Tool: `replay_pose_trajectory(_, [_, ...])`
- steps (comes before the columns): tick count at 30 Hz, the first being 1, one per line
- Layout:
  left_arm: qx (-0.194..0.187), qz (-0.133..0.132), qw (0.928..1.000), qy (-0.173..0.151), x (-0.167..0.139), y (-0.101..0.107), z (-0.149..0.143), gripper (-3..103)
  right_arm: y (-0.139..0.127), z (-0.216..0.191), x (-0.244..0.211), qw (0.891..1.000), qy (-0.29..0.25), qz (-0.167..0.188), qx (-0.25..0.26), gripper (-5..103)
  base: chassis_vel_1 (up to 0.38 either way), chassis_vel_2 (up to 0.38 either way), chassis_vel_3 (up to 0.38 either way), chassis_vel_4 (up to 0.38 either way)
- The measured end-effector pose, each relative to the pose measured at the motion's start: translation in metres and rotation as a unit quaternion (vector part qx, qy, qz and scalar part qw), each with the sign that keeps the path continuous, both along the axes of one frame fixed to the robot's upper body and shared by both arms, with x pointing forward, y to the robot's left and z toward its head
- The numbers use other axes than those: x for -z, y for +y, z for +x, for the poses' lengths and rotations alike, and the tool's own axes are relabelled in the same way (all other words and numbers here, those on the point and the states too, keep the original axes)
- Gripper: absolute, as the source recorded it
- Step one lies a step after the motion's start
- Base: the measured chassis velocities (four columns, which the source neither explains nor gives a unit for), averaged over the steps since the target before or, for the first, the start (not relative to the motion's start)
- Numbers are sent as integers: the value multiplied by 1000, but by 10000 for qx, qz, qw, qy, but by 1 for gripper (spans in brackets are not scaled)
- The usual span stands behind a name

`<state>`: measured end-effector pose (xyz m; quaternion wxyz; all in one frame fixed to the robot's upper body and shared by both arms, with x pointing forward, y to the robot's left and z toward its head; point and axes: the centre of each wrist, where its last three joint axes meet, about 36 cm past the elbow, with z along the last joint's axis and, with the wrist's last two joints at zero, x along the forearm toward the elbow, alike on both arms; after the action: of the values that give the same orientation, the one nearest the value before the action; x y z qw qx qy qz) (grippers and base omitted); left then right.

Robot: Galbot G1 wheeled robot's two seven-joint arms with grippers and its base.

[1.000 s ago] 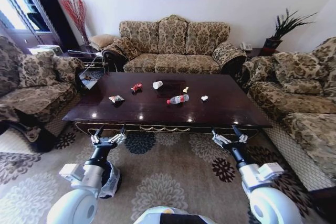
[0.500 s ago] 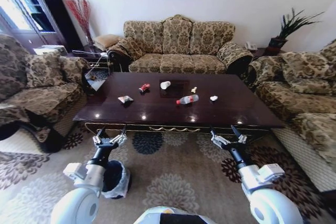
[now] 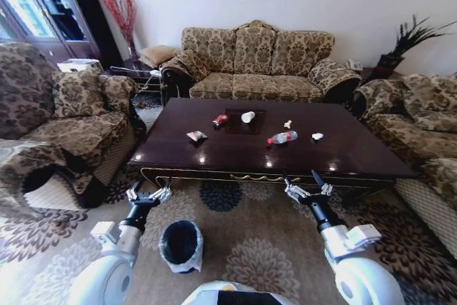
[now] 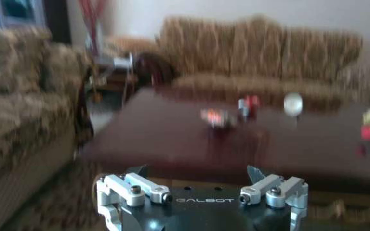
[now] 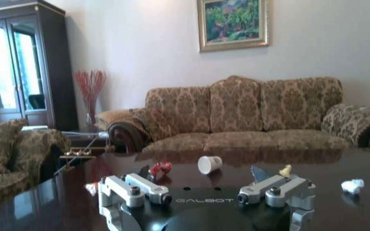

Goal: Move to the front of the table and place the trash on the table into the trash bin.

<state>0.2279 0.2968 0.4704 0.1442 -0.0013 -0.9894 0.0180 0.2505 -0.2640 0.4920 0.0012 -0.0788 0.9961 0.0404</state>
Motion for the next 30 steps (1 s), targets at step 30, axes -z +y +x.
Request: replay_pose_trajectory(30, [193, 340, 9499, 3102, 251, 60, 46, 100, -11, -3, 15, 9985, 482, -193, 157, 100, -14, -17, 9, 11])
